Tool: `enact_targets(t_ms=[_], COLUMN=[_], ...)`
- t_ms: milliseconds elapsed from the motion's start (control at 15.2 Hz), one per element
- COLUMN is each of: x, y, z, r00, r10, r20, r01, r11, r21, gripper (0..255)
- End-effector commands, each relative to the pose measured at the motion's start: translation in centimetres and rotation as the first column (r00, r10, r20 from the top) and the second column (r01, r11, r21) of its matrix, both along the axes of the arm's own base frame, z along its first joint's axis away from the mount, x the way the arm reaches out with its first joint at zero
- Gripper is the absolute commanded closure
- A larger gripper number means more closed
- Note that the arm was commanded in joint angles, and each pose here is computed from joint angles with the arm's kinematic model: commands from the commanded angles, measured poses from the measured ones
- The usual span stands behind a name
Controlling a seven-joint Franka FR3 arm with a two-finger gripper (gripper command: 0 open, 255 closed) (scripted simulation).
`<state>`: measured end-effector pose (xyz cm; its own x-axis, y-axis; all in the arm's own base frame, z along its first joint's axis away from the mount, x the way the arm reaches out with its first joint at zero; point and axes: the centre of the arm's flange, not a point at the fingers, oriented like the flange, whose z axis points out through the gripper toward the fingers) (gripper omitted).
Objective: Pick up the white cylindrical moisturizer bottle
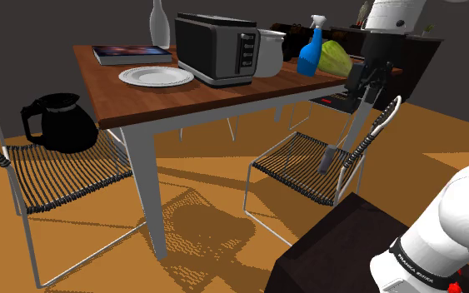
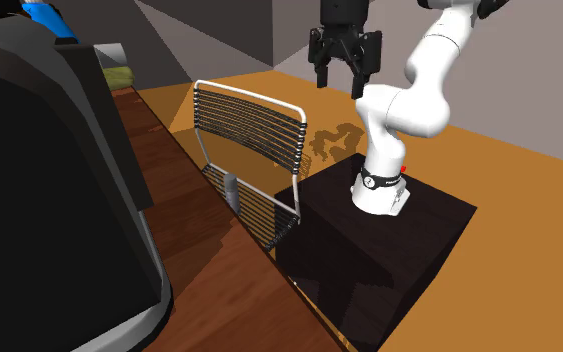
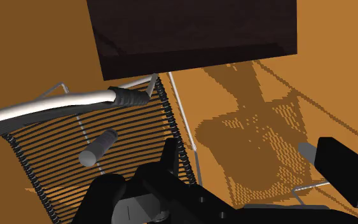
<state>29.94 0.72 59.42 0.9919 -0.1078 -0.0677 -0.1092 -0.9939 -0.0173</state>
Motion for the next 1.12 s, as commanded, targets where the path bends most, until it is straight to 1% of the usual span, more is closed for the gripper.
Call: enact_targets(t_ms=[0, 1056], x=[0.0, 5.2], y=[0.0, -13.5], z=[0.0, -14.9], r00=[1.0, 0.999], r10=[0.0, 0.012], r20=[0.0, 0.031], r01=[0.0, -0.011], r11=[1.0, 1.0], r21=[0.0, -0.019], gripper=[0, 0])
